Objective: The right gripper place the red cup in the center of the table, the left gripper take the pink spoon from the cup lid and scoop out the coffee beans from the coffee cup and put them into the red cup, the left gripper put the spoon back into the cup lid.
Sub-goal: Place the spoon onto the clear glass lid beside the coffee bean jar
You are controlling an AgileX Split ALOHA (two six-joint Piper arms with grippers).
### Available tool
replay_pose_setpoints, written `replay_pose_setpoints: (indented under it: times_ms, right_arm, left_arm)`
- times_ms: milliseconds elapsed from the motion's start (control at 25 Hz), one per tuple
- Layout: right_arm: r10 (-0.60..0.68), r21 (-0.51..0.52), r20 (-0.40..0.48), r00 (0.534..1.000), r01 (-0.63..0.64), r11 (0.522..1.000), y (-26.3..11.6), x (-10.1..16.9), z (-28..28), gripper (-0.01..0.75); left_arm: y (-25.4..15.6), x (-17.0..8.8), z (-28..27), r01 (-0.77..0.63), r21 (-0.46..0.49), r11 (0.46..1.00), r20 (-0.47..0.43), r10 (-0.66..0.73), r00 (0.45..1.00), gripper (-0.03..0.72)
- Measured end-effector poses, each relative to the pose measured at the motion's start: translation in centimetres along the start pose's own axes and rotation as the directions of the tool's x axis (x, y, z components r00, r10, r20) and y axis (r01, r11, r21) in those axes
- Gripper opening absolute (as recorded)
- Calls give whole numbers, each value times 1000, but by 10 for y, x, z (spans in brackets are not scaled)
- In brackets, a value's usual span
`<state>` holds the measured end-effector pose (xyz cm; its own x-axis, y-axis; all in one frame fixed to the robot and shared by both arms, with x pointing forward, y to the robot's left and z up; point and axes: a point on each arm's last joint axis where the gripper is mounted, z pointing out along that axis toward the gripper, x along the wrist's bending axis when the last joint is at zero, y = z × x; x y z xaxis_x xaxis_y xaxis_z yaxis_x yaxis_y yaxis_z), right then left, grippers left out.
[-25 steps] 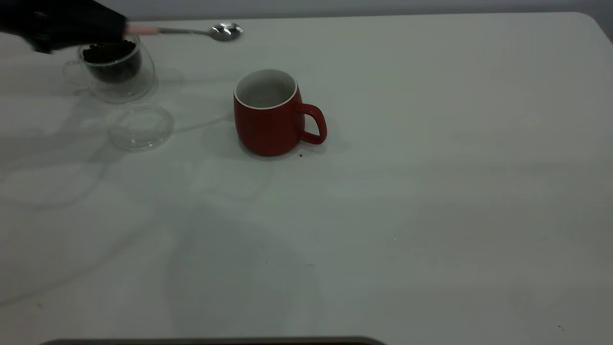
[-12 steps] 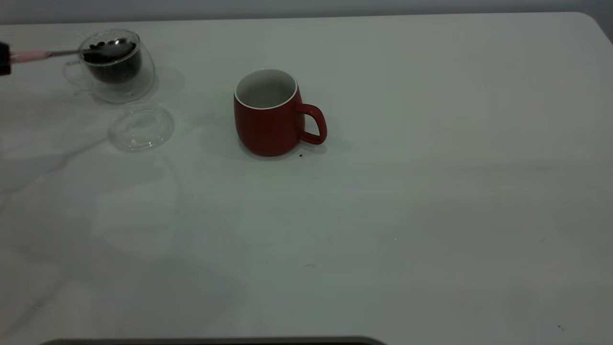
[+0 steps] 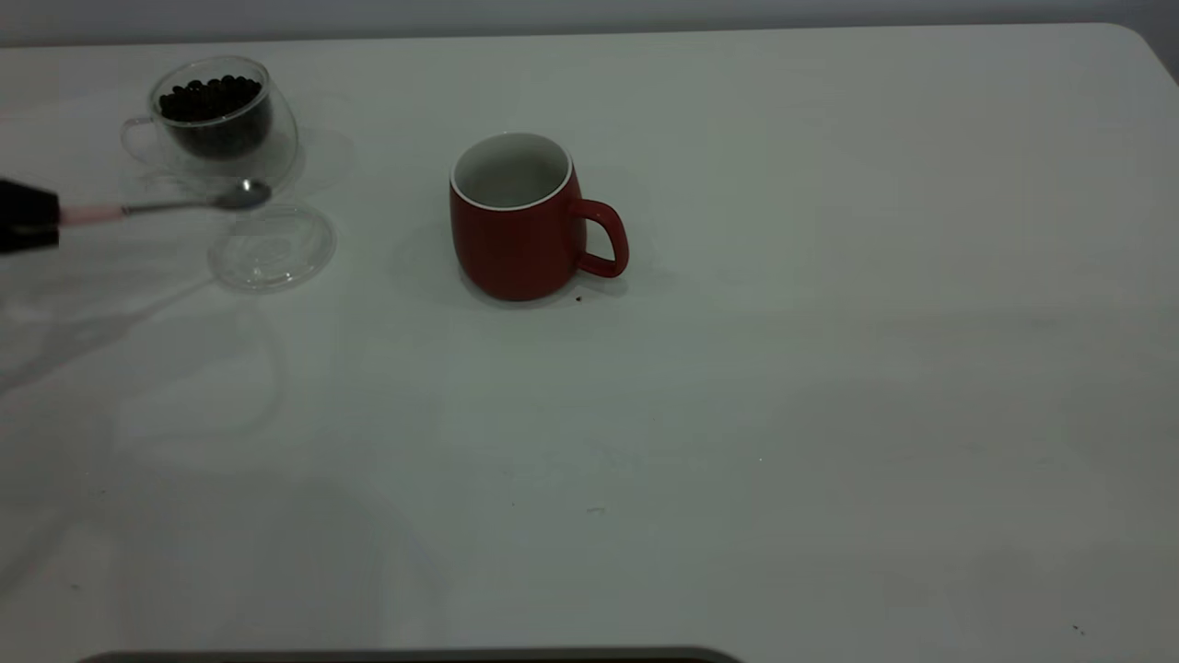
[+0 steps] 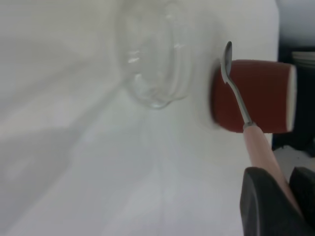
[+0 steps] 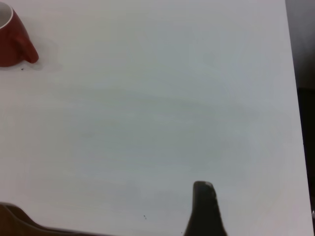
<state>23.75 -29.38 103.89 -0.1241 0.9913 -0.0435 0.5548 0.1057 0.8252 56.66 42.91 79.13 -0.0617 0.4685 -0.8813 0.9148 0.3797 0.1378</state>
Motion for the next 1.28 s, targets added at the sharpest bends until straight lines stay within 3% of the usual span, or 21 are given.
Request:
replay_pose_setpoints:
  times_ms: [560, 1280]
  right_arm:
    - [0, 0, 0, 1000, 0, 1000, 0, 0, 0, 591]
    - [0, 0, 0, 1000, 0, 1000, 0, 0, 0, 591]
  left_arm:
    - [1, 14, 20, -31, -60, 998, -40, 29, 999, 123]
    - [-4, 17, 47, -21, -29, 999, -61, 20, 998, 123]
